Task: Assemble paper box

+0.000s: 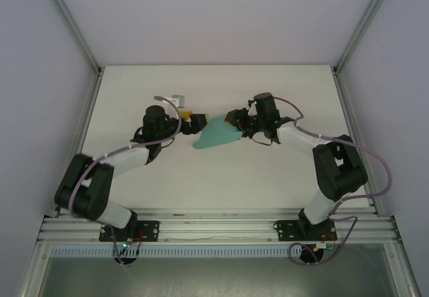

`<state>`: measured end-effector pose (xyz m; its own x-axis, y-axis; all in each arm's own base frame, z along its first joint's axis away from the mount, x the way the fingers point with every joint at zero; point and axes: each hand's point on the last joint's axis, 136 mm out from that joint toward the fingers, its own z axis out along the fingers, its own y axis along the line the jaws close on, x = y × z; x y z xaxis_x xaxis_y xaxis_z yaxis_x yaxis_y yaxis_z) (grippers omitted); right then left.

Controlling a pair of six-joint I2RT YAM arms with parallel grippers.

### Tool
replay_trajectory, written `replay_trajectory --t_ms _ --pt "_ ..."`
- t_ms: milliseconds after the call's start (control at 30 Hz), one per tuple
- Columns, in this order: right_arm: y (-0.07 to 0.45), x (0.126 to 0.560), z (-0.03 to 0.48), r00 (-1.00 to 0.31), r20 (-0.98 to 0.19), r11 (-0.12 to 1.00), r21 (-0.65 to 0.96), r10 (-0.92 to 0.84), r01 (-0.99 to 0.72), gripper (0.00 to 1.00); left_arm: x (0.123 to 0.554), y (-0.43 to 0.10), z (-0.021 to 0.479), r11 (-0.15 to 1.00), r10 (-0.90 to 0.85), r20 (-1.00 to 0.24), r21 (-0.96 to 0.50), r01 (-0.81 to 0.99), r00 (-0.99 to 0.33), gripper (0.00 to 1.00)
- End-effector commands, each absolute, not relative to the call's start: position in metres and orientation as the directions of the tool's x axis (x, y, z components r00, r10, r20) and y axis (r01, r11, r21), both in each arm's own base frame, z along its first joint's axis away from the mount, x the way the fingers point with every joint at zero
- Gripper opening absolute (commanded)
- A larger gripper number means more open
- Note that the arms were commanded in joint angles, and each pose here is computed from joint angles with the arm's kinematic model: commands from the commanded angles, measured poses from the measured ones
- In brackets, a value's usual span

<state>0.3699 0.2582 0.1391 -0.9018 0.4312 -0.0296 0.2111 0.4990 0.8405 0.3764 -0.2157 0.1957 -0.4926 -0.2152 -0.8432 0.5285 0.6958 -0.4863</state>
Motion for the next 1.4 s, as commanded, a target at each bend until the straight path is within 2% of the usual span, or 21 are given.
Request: replay_trajectory --t_ms 0,100,200,367,433,633,1000,1100,1267,1333,1367 --pt "0.246 0.354 0.152 -0.856 0.209 0.411 0.807 0.473 0.425 0.4 0.351 -0.229 0.199 0.759 0.211 -0.949 0.008 0.651 -0.234 1.0" --pt "0.24 0.347 0.159 -0.806 0.357 0.335 0.773 0.472 0.538 0.4 0.324 -0.245 0.213 0.663 0.362 -0.929 0.196 0.722 -0.08 1.0" --pt "0.238 0.343 0.168 -0.773 0.438 0.284 0.752 0.459 0.595 0.36 0.306 -0.25 0.224 0.579 0.43 -0.903 0.277 0.767 0.001 1.0" --pt "0.239 0.333 0.176 -0.73 0.534 0.258 0.701 0.426 0.664 0.34 0.293 -0.26 0.227 0.478 0.545 -0.838 0.344 0.808 0.034 1.0" --pt "0.243 0.33 0.179 -0.722 0.57 0.246 0.691 0.393 0.68 0.3 0.288 -0.26 0.224 0.431 0.598 -0.8 0.364 0.826 0.041 1.0" --pt "0.241 0.328 0.19 -0.713 0.575 0.233 0.689 0.401 0.687 0.32 0.284 -0.266 0.215 0.328 0.694 -0.718 0.384 0.863 0.056 1.0" --pt "0.238 0.317 0.203 -0.725 0.561 0.242 0.698 0.4 0.674 0.32 0.319 -0.27 0.198 0.352 0.794 -0.607 0.502 0.79 0.031 1.0" --pt "0.237 0.314 0.202 -0.723 0.566 0.246 0.694 0.396 0.677 0.33 0.326 -0.274 0.204 0.382 0.78 -0.625 0.518 0.765 0.034 0.92" --pt "0.236 0.313 0.201 -0.723 0.563 0.251 0.691 0.401 0.678 0.36 0.331 -0.277 0.217 0.421 0.746 -0.663 0.545 0.725 0.065 0.64" --pt "0.235 0.311 0.2 -0.72 0.563 0.253 0.688 0.405 0.68 0.37 0.332 -0.277 0.221 0.435 0.733 -0.676 0.553 0.711 0.077 0.57" --pt "0.235 0.31 0.2 -0.721 0.562 0.254 0.688 0.406 0.679 0.37 0.332 -0.277 0.221 0.438 0.728 -0.681 0.554 0.707 0.083 0.57"
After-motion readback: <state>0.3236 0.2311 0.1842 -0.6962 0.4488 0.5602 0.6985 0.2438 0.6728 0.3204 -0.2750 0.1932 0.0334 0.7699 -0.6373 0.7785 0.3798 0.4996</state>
